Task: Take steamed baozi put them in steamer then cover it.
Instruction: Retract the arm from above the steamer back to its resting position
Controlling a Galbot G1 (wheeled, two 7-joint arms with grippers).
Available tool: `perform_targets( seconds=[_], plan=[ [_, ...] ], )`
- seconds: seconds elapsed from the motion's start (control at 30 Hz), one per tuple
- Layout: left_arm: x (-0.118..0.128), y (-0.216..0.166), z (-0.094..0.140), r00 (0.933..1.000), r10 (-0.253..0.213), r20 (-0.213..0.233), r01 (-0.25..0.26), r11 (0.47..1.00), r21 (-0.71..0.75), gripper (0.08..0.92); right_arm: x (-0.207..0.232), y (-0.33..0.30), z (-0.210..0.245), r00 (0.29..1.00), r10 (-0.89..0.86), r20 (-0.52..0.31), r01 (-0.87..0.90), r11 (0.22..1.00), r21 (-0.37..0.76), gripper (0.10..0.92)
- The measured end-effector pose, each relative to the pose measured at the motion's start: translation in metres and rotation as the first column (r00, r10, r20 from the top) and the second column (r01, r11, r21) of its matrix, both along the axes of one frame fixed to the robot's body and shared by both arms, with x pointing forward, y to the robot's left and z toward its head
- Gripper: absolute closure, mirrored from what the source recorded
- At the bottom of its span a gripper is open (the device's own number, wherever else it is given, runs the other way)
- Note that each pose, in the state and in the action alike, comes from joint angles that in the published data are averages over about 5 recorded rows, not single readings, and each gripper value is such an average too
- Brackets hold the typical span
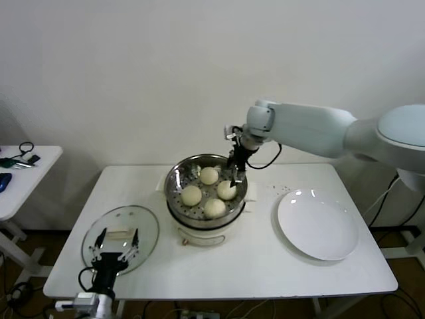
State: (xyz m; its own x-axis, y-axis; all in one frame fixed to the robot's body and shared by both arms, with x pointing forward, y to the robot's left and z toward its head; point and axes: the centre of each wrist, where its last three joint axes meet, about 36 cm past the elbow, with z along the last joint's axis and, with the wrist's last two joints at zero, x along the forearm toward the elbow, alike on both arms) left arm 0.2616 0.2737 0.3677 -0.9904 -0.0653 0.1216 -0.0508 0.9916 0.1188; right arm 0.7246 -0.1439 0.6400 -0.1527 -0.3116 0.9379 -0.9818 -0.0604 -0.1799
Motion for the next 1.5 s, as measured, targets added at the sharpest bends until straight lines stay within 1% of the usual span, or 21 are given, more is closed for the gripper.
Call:
perform_targets(
  seconds=[0.1,0.23,0.47,0.63,0.83,0.97,1.17,1.33,1.5],
  plan=[
    [0.0,-0.001,0.001,1.0,-0.003,0.003,0.003,1.0,0.004,0.177,-0.003,-0.017,0.008,0.999,-0.007,0.04,0.005,0.999,0.052,0.2],
    [0.002,-0.001,0.003,0.9999,-0.005,0.01,0.005,1.0,0.013,0.177,-0.01,-0.043,0.011,0.993,-0.015,0.114,0.0,0.992,0.129,0.2],
    [0.002,0.001,0.002,0.9999,-0.005,0.01,0.004,0.999,0.036,0.177,-0.036,-0.089,-0.011,0.969,-0.076,0.236,0.001,0.954,0.301,0.2],
    [0.002,0.0,0.005,0.9998,-0.006,0.018,0.005,0.999,0.051,0.177,-0.058,-0.12,-0.038,0.936,-0.17,0.309,0.013,0.893,0.45,0.2],
    [0.006,-0.002,0.01,0.9994,-0.001,0.035,-0.001,0.998,0.068,0.177,-0.085,-0.153,-0.074,0.879,-0.304,0.366,0.015,0.787,0.617,0.2],
    [0.009,-0.002,0.012,0.9992,-0.005,0.039,0.002,0.996,0.086,0.177,-0.106,-0.171,-0.094,0.838,-0.393,0.379,0.019,0.715,0.699,0.2],
    [0.011,0.0,0.016,0.9993,-0.001,0.038,-0.003,0.992,0.123,0.177,-0.139,-0.189,-0.122,0.772,-0.523,0.361,0.035,0.603,0.797,0.2],
    [0.01,0.003,0.017,0.9995,-0.006,0.031,0.001,0.985,0.172,0.177,-0.168,-0.198,-0.145,0.715,-0.619,0.326,0.058,0.517,0.854,0.2],
    [0.009,0.007,0.019,0.9998,-0.012,0.016,0.007,0.963,0.268,0.177,-0.197,-0.199,-0.17,0.662,-0.702,0.263,0.092,0.425,0.901,0.2]
  ],
)
